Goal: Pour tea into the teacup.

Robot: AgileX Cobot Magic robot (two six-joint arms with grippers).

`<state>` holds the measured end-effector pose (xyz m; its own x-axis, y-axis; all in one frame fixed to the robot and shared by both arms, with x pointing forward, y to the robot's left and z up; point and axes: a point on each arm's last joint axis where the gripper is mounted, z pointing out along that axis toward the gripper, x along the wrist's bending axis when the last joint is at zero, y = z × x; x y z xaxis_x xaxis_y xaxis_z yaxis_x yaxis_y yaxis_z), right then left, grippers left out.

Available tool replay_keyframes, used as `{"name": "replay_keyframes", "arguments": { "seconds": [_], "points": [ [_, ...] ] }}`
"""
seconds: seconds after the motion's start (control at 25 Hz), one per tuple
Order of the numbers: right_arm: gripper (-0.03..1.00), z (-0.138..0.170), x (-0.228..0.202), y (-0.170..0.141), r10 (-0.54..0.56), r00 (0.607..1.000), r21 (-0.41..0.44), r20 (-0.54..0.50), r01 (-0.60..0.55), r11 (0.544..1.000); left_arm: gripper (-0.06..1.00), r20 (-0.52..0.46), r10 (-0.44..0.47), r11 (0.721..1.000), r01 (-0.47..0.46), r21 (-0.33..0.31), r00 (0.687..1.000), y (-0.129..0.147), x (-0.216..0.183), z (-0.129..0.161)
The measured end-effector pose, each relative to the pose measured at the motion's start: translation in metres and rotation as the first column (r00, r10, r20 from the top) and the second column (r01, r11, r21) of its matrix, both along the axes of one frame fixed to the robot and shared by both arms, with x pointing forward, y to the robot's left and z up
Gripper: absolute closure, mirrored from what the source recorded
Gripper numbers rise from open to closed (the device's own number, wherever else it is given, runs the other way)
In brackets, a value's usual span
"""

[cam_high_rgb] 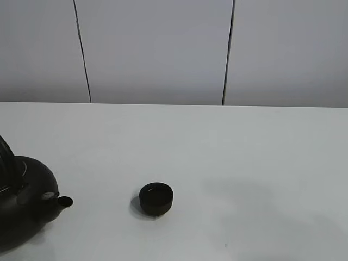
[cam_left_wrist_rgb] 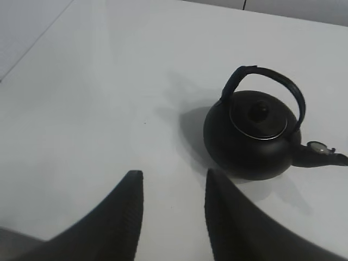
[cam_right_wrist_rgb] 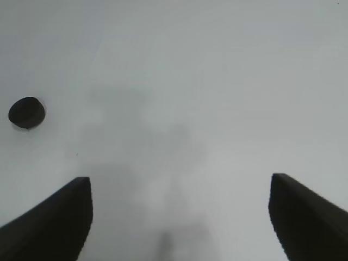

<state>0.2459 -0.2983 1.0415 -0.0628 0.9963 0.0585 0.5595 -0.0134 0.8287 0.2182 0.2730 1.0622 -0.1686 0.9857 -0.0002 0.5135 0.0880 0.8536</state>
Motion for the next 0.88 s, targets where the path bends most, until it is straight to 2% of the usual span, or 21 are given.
{"name": "replay_keyframes", "arguments": {
  "seconds": [0.4, 0.64, 0.88],
  "points": [
    [0.36, 0.000, 0.000, 0.000, 0.000, 1.000, 0.000, 0.002, 0.000, 1.000, 0.67, -0.012, -0.043, 0.999, 0.043, 0.008, 0.999, 0.009, 0.011, -0.016],
    [0.36, 0.000, 0.000, 0.000, 0.000, 1.000, 0.000, 0.002, 0.000, 1.000, 0.67, 0.005, -0.173, 0.985, 0.173, 0.009, 0.985, 0.011, 0.013, -0.020],
    [0.36, 0.000, 0.000, 0.000, 0.000, 1.000, 0.000, 0.002, 0.000, 1.000, 0.67, 0.007, -0.256, 0.967, 0.255, 0.009, 0.967, 0.012, 0.012, -0.020]
  ]
}}
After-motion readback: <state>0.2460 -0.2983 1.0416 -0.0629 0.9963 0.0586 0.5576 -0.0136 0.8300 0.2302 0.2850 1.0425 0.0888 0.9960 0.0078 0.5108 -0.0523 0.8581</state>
